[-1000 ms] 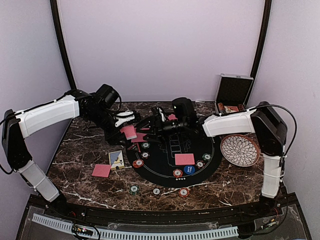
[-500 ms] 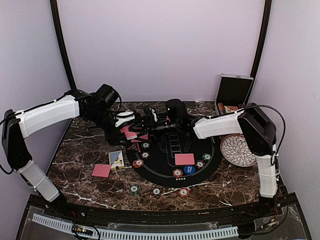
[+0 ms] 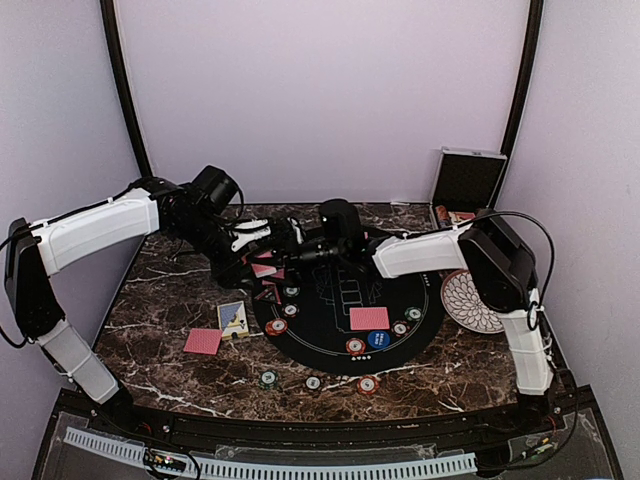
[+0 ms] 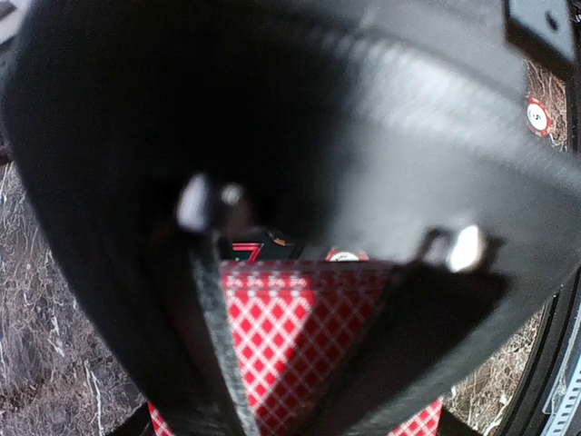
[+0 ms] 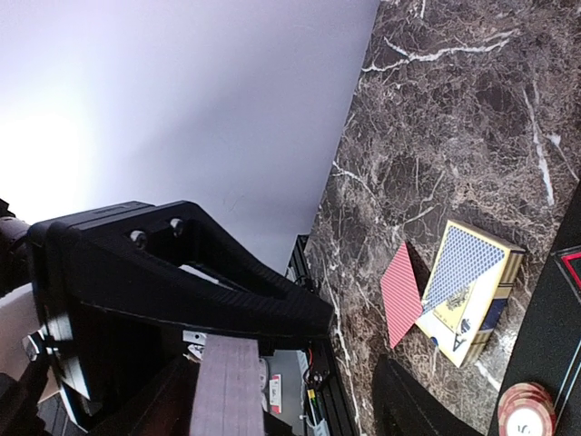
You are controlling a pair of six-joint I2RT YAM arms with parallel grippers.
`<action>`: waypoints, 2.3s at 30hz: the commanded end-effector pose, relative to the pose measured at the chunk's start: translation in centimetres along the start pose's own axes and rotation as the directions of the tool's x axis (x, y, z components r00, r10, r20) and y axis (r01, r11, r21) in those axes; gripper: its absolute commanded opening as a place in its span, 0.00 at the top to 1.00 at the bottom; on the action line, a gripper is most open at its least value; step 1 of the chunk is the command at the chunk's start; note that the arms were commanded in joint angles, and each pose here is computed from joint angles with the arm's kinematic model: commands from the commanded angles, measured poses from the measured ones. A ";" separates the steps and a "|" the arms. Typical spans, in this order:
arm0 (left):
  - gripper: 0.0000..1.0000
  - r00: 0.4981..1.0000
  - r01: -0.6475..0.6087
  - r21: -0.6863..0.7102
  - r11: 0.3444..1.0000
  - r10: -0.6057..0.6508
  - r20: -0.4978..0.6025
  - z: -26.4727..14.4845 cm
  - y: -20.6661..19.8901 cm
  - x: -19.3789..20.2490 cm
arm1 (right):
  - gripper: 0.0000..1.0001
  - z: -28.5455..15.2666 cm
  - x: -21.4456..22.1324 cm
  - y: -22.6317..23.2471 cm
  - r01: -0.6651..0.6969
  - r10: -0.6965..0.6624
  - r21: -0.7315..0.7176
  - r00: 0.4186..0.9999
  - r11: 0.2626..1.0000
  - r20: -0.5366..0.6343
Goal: Distribute texas hold em gaming equipment
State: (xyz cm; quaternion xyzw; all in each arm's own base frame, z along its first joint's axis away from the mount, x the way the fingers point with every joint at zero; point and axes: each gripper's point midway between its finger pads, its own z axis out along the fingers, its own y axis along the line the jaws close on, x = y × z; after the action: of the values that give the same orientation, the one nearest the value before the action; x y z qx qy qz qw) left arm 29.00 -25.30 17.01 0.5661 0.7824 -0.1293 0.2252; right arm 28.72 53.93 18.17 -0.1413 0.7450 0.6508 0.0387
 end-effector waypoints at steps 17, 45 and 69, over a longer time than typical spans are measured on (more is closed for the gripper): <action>1.00 0.999 -0.018 -0.019 1.000 0.019 0.047 -1.7 -0.3 -0.9 | 0.41 -2.6 0.5 -2.6 -0.017 0.015 0.155 1.000 0.988 0.013; 1.00 0.999 -0.022 -0.021 1.000 0.022 0.029 -1.2 -0.3 -0.2 | 0.68 -6.1 0.3 3.1 0.036 -0.040 0.084 0.998 0.996 0.044; 1.00 1.000 -0.029 -0.034 0.999 0.029 -0.004 -0.4 0.2 0.3 | 0.96 -6.6 0.6 3.8 0.004 -0.005 0.029 0.999 1.000 0.033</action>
State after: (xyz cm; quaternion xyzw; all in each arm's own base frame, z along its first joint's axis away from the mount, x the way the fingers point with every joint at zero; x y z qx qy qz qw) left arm 28.70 -24.93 16.51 0.5713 0.7821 -0.1166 0.2201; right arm 27.99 48.60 20.15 -0.1179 0.7713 0.6244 0.0364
